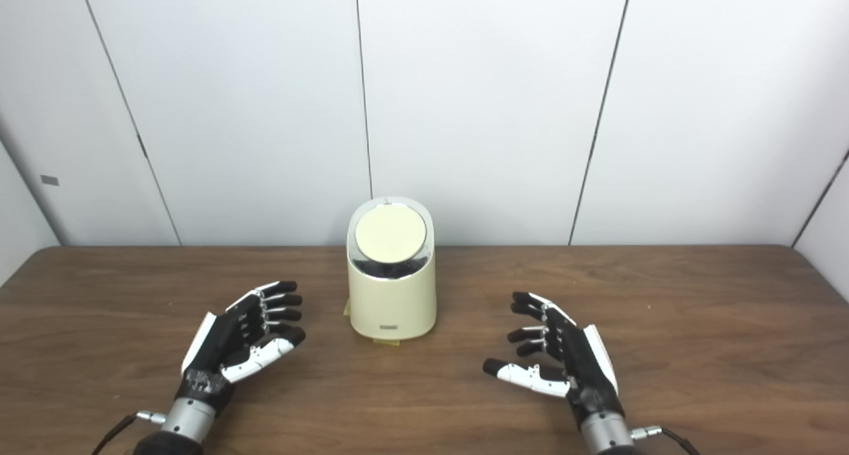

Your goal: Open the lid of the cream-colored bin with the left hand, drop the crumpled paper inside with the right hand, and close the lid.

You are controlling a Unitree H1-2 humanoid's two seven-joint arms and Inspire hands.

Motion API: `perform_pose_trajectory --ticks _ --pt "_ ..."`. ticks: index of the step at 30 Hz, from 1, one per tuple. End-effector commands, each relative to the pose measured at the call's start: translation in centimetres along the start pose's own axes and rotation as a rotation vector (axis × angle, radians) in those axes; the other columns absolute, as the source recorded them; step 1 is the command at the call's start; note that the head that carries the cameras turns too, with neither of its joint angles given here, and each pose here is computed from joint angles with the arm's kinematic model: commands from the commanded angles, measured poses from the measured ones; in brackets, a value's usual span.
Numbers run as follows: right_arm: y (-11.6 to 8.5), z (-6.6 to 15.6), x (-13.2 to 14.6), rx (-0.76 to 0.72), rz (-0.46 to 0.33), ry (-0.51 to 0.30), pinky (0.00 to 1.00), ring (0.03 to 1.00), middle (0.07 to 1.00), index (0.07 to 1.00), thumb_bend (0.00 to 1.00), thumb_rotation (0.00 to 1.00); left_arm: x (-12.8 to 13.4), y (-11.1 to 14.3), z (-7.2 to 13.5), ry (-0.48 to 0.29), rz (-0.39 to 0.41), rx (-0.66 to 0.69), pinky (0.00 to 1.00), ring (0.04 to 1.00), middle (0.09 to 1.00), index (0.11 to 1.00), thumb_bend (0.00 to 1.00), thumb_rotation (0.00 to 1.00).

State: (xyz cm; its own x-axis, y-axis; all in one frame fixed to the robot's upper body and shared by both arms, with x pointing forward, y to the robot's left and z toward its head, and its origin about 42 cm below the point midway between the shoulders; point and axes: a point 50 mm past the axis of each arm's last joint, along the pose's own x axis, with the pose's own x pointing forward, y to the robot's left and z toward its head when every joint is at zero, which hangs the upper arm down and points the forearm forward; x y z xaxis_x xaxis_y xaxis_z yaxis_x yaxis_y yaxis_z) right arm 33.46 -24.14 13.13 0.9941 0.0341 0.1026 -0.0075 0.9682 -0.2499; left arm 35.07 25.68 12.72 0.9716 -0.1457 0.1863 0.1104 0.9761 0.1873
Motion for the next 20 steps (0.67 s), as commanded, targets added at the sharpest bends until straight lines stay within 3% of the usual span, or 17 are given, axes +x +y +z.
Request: perform_pose_trajectory --ticks 1,20 --pt "-0.58 2.23 1.01 0.011 -0.010 -0.107 0.52 0.613 0.796 0.810 0.82 0.21 1.01 0.45 1.27 -0.067 0.002 0.021 0.63 0.698 0.747 0.798 0.79 0.31" --pt "-0.14 2.43 0.46 0.024 -0.003 -0.116 0.53 0.639 0.823 0.930 0.84 0.20 0.43 0.36 1.20 -0.085 0.035 -0.004 0.56 0.699 0.761 0.842 0.78 0.35"
